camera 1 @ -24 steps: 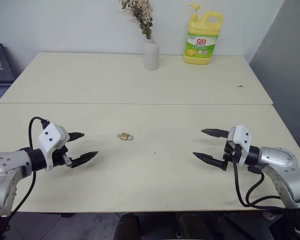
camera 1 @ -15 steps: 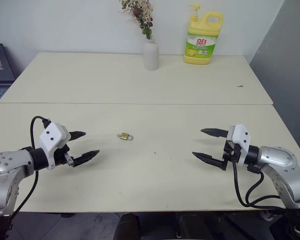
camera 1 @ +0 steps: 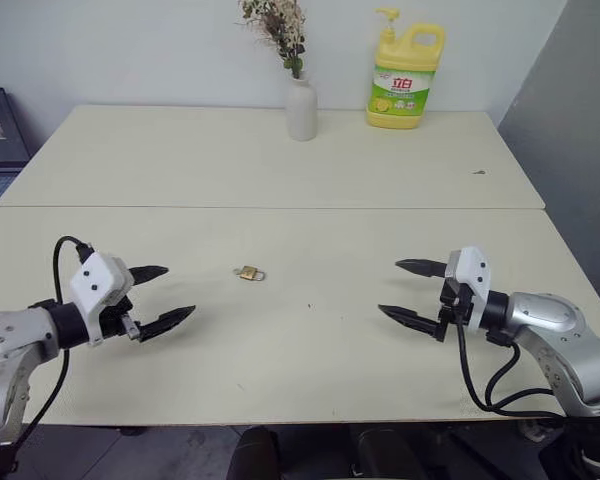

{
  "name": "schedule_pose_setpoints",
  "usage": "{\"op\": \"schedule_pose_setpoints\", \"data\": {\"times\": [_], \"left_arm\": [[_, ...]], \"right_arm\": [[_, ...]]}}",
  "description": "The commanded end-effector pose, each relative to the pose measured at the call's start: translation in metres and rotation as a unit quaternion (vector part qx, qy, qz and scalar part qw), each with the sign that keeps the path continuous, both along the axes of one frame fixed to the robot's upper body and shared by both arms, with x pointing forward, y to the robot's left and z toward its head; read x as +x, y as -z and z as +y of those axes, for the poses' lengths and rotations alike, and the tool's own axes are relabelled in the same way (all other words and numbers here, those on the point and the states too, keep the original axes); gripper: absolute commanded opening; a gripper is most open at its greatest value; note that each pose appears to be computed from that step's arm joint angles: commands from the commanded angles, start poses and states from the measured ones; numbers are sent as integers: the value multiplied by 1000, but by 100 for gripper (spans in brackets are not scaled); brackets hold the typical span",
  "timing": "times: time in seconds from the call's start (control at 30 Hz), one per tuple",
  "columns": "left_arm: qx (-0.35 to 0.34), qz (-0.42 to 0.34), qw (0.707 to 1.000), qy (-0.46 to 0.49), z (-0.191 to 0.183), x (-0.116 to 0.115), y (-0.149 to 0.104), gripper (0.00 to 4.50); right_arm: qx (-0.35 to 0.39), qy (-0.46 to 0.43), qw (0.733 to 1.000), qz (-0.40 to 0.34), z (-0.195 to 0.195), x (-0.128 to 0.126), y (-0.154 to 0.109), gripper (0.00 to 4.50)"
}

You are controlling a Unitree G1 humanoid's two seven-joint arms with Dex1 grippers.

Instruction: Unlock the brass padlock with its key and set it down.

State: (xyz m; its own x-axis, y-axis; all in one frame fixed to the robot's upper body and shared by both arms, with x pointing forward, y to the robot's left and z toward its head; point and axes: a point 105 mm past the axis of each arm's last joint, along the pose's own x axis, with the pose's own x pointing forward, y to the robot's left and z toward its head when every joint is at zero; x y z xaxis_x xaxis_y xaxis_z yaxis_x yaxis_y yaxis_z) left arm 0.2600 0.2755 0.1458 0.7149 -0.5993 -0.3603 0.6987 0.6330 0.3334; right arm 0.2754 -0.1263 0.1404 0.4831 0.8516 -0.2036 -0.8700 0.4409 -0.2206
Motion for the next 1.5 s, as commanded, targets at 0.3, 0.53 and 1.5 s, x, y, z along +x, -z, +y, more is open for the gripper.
{"op": "schedule_pose_setpoints", "data": {"times": [0.3, 0.53, 1.5], "left_arm": [[9, 8, 1000, -4, 18, -2, -17, 448], [10, 21, 1000, 6, 20, 3, -18, 448], [14, 31, 999, 26, 7, -1, -14, 448]], "right_arm": [[-53, -53, 997, -5, 68, 9, 1, 450], [-37, -59, 997, 31, 157, 36, 2, 450], [-58, -32, 998, 11, 248, 81, 39, 450]]}}
